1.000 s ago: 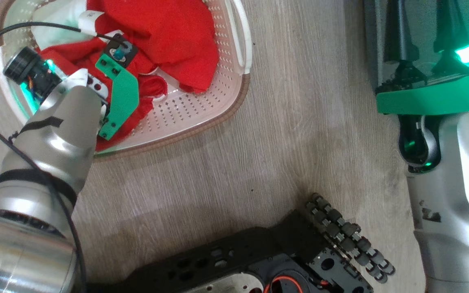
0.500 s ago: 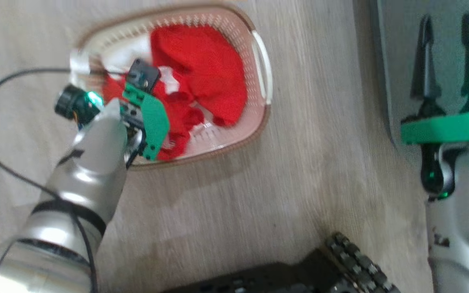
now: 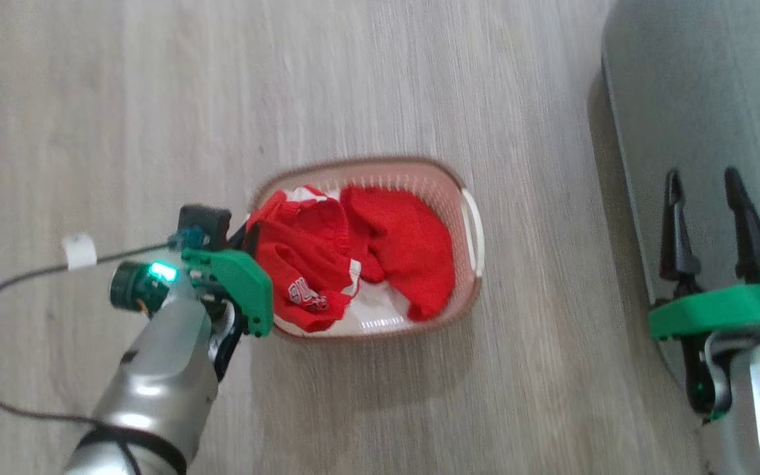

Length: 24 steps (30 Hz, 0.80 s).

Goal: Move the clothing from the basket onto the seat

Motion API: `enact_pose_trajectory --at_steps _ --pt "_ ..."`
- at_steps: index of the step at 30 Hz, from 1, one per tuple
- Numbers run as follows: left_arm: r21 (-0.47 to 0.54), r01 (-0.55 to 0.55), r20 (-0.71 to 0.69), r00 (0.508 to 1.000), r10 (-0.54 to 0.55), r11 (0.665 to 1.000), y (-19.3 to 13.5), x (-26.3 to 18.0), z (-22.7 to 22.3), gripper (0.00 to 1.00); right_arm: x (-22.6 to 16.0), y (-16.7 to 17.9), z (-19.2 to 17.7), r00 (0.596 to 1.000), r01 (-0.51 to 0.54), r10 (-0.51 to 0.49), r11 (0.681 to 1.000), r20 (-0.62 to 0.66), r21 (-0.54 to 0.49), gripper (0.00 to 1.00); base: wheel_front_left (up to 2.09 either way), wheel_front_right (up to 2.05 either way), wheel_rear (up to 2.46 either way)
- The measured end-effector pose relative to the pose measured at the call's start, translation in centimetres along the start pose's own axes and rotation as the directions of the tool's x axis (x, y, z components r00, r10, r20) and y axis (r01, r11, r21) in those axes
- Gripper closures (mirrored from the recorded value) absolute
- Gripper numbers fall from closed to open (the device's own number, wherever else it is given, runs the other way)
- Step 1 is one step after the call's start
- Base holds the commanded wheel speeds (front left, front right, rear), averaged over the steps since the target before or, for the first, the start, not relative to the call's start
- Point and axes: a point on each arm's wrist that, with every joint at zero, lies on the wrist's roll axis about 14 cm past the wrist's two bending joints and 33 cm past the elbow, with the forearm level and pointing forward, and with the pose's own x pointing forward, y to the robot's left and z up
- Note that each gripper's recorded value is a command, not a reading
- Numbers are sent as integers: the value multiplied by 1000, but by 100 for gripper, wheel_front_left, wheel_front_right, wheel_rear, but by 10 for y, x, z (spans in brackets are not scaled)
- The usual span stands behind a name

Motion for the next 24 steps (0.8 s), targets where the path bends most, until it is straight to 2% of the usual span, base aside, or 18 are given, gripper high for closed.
enact_pose_trajectory --at_steps 5,8,11,17,24 --pt "-54 -77 161 983 84 996 16 -40 38 100 -19 11 22 998 -36 35 999 45 2 0 0 0 0" --pt "-82 -121 301 943 140 989 28 -67 73 100 -29 20 28 996 -69 69 998 57 -3 0 0 0 0" --pt "-108 -151 384 905 181 983 36 -94 88 100 -37 28 35 992 -101 102 995 71 -16 0 0 0 0" --pt "-123 -197 436 870 232 973 45 -131 85 100 -54 33 42 987 -136 139 990 80 -49 0 0 0 0" --pt "-129 -214 484 839 250 968 50 -152 93 100 -70 28 43 987 -138 143 988 77 -68 0 0 0 0"
